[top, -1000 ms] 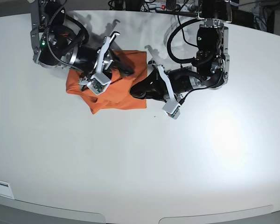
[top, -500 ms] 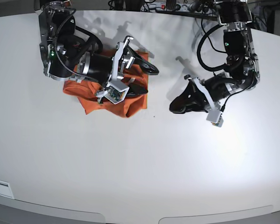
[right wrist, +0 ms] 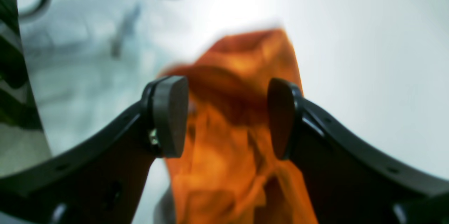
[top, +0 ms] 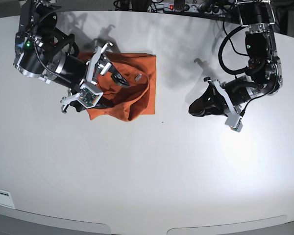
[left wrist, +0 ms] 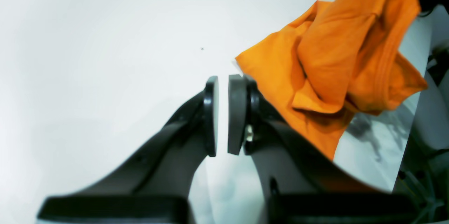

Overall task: Fold the T-shirt properly
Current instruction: 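Grasp the folded bundle with the right gripper and fold it toward the left gripper, then press the right gripper onto the orange bundle and tuck its edge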

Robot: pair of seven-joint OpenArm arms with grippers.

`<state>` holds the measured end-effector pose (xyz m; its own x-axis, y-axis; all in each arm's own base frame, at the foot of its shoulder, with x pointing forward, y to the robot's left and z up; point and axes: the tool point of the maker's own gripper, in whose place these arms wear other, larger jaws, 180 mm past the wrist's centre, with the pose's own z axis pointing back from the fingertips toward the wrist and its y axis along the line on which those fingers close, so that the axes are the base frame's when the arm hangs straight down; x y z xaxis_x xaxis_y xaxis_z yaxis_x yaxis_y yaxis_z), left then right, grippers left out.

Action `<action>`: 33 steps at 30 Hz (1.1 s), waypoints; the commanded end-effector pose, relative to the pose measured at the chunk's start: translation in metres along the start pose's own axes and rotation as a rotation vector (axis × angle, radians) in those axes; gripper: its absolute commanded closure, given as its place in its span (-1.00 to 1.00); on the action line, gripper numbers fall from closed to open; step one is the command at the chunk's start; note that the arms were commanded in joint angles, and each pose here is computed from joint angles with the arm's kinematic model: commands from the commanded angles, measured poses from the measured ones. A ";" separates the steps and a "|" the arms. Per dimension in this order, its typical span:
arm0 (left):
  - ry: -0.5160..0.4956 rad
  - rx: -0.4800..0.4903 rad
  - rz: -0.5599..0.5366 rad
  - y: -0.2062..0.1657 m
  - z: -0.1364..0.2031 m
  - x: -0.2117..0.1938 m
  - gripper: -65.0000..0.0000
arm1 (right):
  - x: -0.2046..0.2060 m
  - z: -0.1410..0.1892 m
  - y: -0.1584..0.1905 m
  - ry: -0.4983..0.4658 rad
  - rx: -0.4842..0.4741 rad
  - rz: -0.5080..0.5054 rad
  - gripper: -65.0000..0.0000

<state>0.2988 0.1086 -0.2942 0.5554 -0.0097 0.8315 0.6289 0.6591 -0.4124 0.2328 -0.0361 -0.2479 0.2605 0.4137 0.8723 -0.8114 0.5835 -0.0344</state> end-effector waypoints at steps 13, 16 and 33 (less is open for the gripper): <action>-0.051 -0.014 -0.035 -0.002 0.004 0.019 0.78 | -0.056 0.020 0.022 0.135 0.005 -0.083 -0.16; -0.066 -0.030 -0.027 -0.005 0.005 0.021 0.78 | -0.069 0.016 0.010 0.153 -0.035 -0.090 -0.16; -0.068 -0.032 -0.026 -0.005 0.005 0.022 0.78 | -0.057 0.014 0.008 0.086 -0.035 -0.092 1.00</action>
<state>0.2986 0.1083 -0.2894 0.5502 0.0075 0.8350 0.6347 0.6460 -0.4241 0.2014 -0.0706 -0.3065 0.4255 0.4405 0.7906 -0.7505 0.6598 0.0363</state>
